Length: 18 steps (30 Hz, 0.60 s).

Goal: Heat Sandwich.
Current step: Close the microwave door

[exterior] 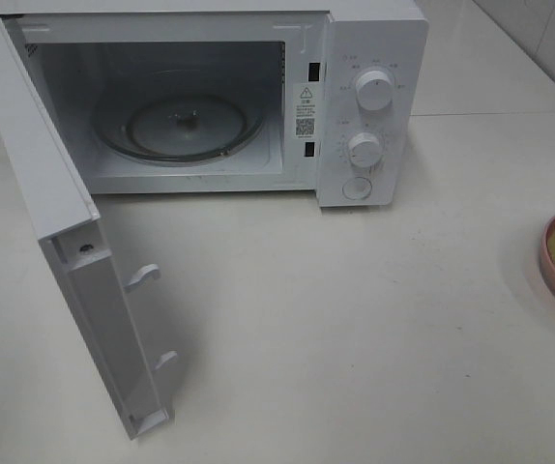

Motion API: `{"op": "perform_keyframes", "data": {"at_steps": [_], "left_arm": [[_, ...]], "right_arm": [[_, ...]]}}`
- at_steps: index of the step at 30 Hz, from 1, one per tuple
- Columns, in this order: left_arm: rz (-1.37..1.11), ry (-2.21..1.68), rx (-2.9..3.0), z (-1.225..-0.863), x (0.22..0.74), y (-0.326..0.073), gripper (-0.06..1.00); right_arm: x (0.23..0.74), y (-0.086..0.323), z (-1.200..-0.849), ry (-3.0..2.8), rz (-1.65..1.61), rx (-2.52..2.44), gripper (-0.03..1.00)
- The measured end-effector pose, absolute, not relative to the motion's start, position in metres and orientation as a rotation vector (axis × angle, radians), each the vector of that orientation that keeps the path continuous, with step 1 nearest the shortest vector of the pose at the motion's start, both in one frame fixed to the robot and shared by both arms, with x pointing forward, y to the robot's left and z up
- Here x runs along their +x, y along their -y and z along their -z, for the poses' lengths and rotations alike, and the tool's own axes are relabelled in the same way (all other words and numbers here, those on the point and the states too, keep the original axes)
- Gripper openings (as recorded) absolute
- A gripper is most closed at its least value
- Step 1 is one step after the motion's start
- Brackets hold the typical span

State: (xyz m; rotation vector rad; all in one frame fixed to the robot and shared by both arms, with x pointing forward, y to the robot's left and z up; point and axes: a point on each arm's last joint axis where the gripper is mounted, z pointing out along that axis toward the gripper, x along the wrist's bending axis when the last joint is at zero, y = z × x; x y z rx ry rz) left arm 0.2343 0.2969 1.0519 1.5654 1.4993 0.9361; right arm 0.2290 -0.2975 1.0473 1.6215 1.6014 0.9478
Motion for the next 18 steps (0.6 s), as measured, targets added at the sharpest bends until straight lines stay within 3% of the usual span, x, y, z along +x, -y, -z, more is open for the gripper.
{"op": "perform_keyframes", "data": {"at_steps": [18], "left_arm": [[-0.936, -1.499, 1.565, -1.0519, 0.2343, -0.2969, 0.76]], "right_arm": [[0.229, 0.2975, -1.0473, -1.601, -0.948, 1.621, 0.67]]}}
